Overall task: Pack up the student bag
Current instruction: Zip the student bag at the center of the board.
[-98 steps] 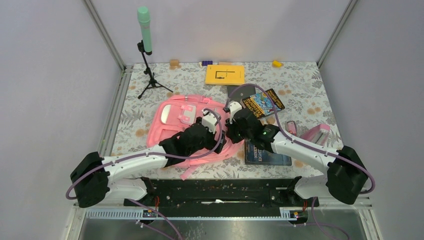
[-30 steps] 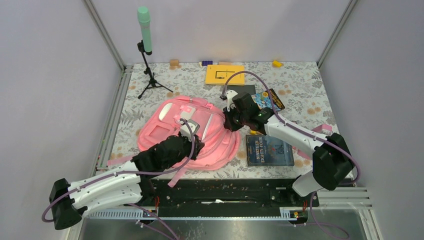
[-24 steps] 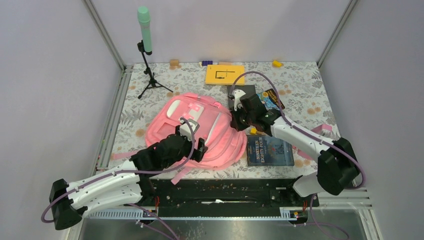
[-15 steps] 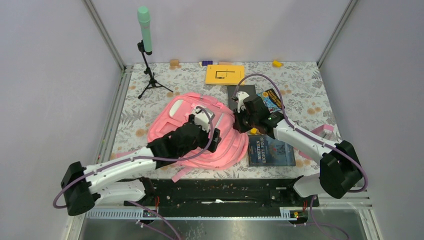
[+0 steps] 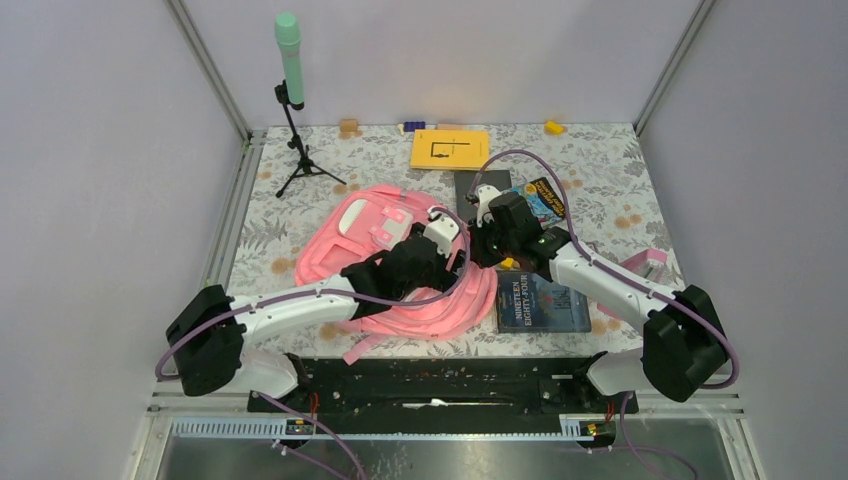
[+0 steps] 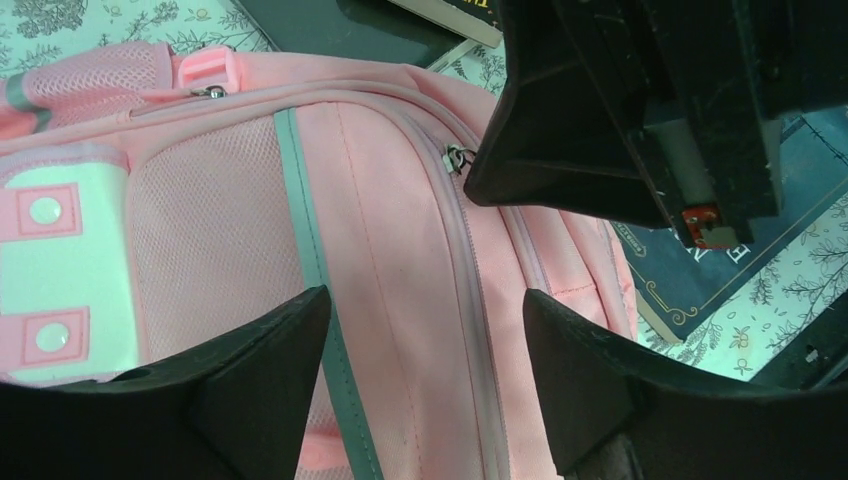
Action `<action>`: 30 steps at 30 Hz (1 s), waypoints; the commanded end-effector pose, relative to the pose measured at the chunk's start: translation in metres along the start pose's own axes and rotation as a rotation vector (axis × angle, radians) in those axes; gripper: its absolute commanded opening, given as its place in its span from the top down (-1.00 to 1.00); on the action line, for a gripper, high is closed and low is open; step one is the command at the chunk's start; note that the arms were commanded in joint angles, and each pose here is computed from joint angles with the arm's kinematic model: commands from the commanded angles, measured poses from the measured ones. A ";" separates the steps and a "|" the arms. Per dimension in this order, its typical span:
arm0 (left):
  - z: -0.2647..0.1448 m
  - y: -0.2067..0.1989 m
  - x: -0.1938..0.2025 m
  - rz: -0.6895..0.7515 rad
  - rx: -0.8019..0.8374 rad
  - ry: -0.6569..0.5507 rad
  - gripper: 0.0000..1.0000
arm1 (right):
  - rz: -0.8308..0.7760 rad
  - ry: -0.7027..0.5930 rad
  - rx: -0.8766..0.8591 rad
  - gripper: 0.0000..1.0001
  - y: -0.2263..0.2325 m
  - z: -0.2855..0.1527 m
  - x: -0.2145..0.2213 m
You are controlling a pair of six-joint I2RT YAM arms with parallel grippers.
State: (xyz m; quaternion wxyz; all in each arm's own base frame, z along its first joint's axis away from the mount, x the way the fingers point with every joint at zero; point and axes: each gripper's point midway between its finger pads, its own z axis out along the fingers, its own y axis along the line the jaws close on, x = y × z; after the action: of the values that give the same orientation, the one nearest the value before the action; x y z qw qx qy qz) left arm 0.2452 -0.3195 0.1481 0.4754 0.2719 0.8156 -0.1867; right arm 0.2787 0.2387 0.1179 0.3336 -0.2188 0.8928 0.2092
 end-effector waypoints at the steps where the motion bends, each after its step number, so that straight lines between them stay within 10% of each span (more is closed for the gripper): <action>1: 0.005 -0.008 -0.037 0.015 0.003 -0.113 -0.44 | 0.001 -0.066 -0.030 1.00 0.008 -0.012 -0.017; 19: 0.022 -0.005 0.001 0.101 -0.141 -0.039 -0.08 | 0.007 -0.075 -0.024 1.00 0.007 -0.012 -0.021; 30: 0.017 0.002 0.006 0.104 -0.175 -0.035 1.00 | -0.002 -0.075 -0.014 1.00 0.005 -0.012 -0.021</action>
State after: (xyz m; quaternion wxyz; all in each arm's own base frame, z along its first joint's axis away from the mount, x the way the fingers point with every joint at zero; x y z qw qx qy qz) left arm 0.2484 -0.3303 0.1228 0.5044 0.2855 0.8078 -0.1076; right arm 0.2785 0.2390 0.1178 0.3329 -0.2144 0.8938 0.2107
